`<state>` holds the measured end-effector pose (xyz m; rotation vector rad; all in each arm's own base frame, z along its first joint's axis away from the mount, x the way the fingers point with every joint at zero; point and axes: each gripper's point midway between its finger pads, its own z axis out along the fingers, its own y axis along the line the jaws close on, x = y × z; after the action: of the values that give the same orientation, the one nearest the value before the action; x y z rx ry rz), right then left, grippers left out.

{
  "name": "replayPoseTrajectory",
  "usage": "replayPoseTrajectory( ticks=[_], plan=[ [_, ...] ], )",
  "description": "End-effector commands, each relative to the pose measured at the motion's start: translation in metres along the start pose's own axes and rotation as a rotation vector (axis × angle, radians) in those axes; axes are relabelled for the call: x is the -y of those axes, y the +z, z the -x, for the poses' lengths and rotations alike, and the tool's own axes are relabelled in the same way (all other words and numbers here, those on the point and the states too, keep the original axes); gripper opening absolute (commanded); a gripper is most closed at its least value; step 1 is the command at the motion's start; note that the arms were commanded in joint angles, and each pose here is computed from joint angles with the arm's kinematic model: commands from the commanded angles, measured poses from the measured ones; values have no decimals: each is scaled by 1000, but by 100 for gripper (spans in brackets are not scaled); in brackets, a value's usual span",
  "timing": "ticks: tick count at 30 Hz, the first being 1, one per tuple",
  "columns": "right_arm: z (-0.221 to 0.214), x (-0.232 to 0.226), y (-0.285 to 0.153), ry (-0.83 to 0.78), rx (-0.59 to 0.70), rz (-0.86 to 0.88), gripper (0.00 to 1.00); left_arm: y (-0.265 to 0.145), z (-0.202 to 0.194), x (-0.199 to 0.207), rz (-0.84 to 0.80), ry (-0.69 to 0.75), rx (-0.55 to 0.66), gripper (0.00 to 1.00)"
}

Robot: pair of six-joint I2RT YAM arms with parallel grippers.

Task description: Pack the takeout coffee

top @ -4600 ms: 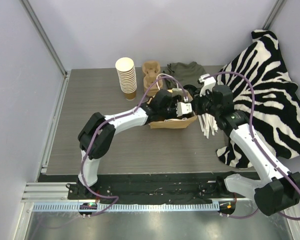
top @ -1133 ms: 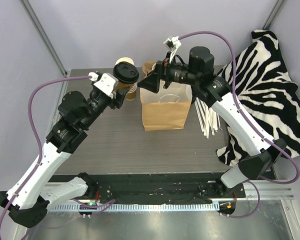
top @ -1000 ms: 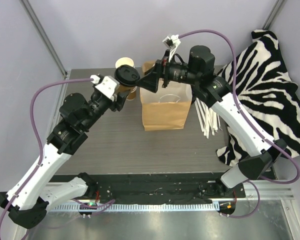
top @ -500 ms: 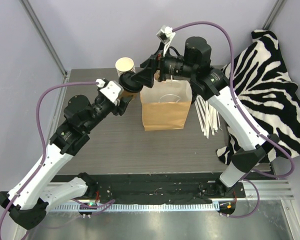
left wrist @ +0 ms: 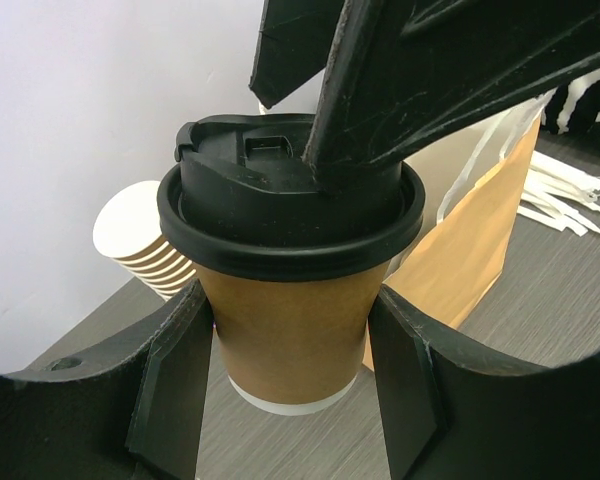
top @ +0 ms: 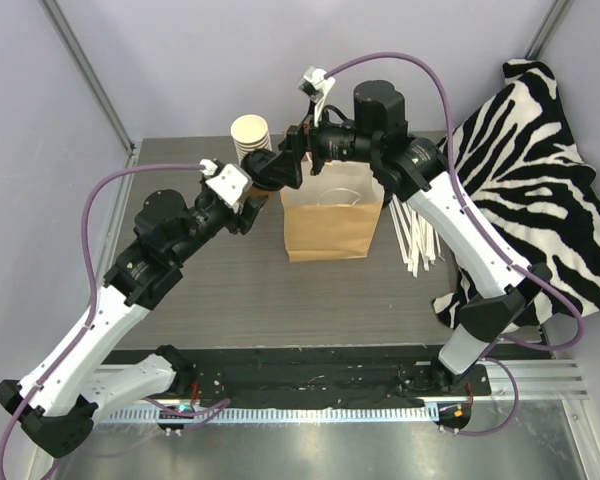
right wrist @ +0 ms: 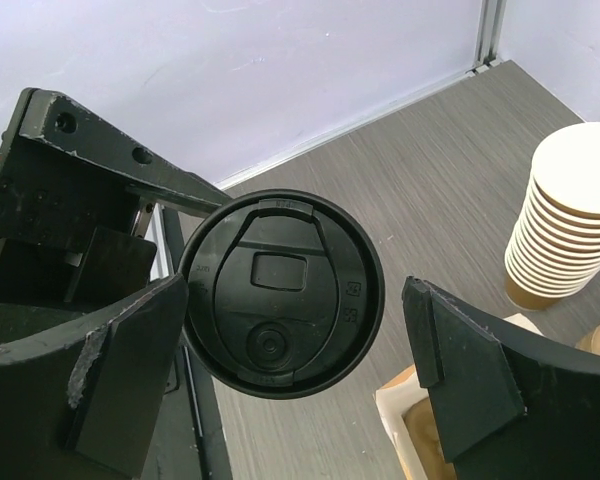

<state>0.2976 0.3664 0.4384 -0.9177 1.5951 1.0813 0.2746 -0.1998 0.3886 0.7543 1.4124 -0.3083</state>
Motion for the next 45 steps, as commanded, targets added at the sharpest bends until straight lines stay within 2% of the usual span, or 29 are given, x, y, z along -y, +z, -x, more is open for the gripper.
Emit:
replayPoseTrajectory(
  ticks=[1, 8, 10, 11, 14, 16, 17, 18, 21, 22, 23, 25, 26, 31, 35, 36, 38, 40, 42, 45],
  plan=[
    [15, -25, -15, -31, 27, 48, 100, 1, 18, -7, 23, 16, 69, 16],
    [5, -24, -16, -30, -9, 50, 100, 0, 19, -8, 30, 14, 71, 16],
    [3, -23, -14, -31, -14, 48, 95, 0, 19, -7, 24, 12, 75, 17],
    [4, -24, -13, -35, -12, 50, 92, 0, 20, -6, 19, 14, 79, 16],
    [4, -21, -11, -44, -10, 44, 68, 0, 18, -4, 9, 23, 75, 16],
    [7, -21, -11, -53, -4, 43, 62, -1, 16, -3, 3, 32, 72, 17],
    [6, -19, -10, -53, -6, 38, 54, -1, 13, -2, -3, 37, 63, 18],
    [7, -19, -10, -57, -5, 37, 50, -1, 11, 0, -15, 43, 59, 20],
    [7, -15, -9, -72, -3, 22, 35, -6, 2, -2, -7, 62, 13, 45],
    [8, -11, -8, -78, -1, 3, 33, -7, -2, -4, 3, 58, -13, 59],
    [8, -8, -6, -84, -2, -6, 28, -9, -15, -4, 8, 49, -82, 66],
    [10, -1, -4, -99, 0, -36, 26, -17, -22, -13, 57, 39, -153, 78],
    [10, 1, -4, -100, 0, -46, 25, -26, -37, -12, 52, 36, -227, 80],
    [-7, 26, 17, -174, -59, -78, 23, -63, -53, -43, 189, -94, -341, 91],
    [-22, 39, 40, -224, -102, -76, 20, -80, -56, -81, 351, -303, -392, 92],
    [-28, 36, 49, -241, -114, -59, 20, -88, -57, -108, 447, -360, -398, 92],
    [-43, 35, 68, -299, -148, -37, 20, -91, -62, -117, 468, -490, -411, 92],
    [-63, 28, 90, -349, -182, -6, 20, -102, -77, -142, 554, -582, -463, 92],
    [-76, 26, 103, -376, -199, -5, 19, -107, -86, -155, 593, -627, -497, 96],
    [-129, 27, 132, -432, -281, 11, 19, -117, -104, -160, 629, -648, -563, 98]
  ],
)
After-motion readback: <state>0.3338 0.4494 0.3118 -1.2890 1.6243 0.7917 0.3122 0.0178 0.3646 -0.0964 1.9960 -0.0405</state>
